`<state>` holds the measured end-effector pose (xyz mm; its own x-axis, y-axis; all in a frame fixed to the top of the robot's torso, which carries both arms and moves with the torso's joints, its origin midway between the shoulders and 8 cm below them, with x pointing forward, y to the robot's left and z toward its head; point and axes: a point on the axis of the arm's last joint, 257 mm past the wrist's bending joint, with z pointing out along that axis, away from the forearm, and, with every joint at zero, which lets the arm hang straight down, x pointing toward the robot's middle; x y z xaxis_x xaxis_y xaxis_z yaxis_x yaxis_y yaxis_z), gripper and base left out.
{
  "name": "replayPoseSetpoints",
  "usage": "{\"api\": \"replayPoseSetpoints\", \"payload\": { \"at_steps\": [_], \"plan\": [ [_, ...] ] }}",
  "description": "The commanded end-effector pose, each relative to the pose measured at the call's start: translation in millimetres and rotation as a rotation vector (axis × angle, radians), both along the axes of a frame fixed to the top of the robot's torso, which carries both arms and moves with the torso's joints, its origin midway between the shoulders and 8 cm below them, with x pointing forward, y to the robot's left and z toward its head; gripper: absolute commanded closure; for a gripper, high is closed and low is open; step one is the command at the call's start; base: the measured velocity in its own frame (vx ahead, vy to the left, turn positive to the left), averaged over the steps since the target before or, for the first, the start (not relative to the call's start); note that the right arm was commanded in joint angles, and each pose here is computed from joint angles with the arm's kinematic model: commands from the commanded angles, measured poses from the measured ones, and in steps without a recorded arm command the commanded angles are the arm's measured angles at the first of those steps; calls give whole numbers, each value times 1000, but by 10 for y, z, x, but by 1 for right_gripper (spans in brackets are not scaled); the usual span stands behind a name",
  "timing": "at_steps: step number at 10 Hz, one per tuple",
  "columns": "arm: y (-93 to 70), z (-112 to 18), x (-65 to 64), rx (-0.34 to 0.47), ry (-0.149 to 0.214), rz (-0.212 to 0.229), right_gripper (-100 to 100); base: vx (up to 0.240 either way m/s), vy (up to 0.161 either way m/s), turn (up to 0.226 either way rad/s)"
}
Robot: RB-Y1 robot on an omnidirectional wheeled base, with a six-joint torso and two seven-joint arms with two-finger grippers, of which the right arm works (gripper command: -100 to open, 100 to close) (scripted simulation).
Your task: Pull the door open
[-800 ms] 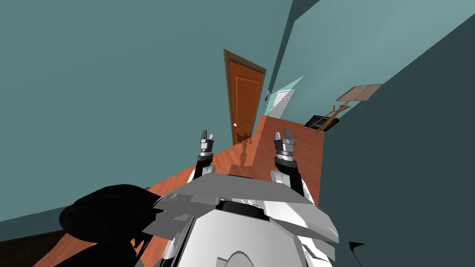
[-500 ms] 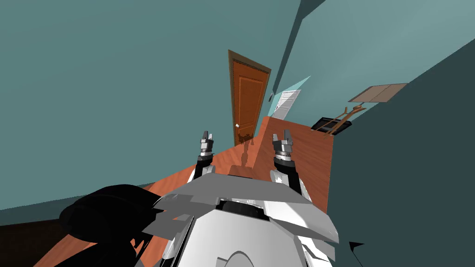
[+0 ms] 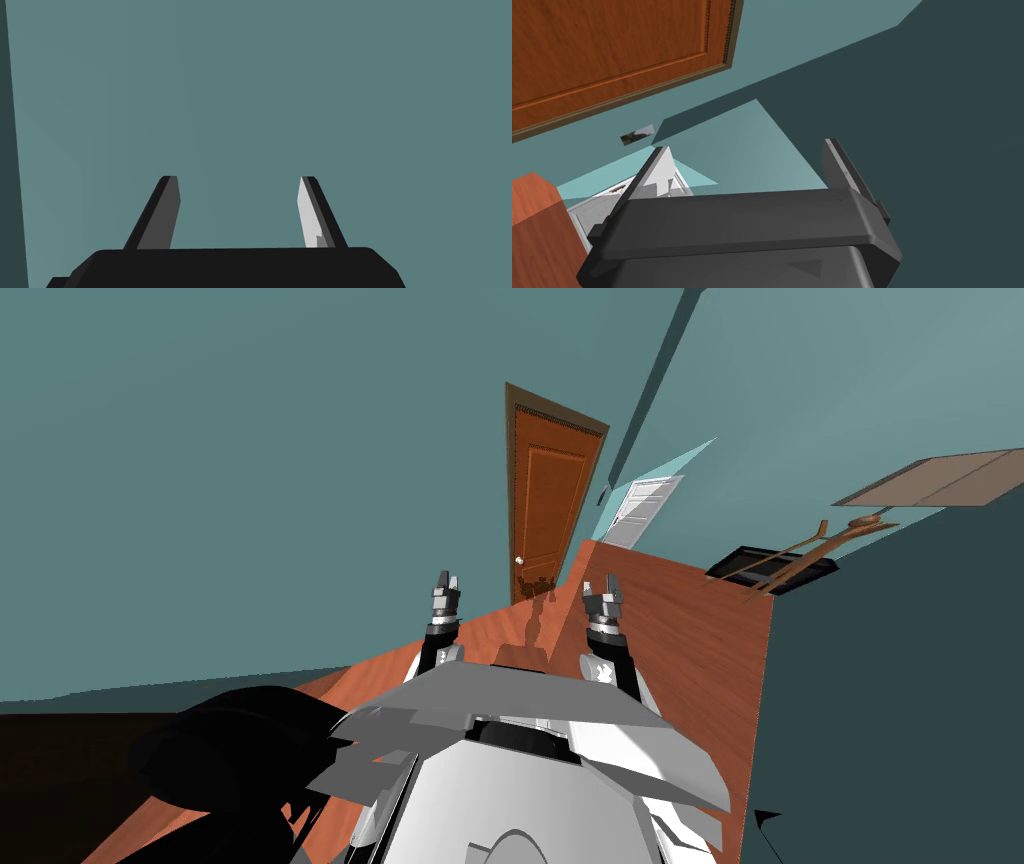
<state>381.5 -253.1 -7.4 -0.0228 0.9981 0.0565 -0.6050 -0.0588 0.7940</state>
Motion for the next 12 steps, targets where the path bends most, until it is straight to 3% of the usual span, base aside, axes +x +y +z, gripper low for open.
{"api": "replayPoseSetpoints", "payload": {
  "at_steps": [1,12],
  "plan": [
    [-22,-96,48,34,14,20,-100,88,-25,146],
    [-240,-792,304,279,109,127,-100,88,-37,163]
  ]
}}
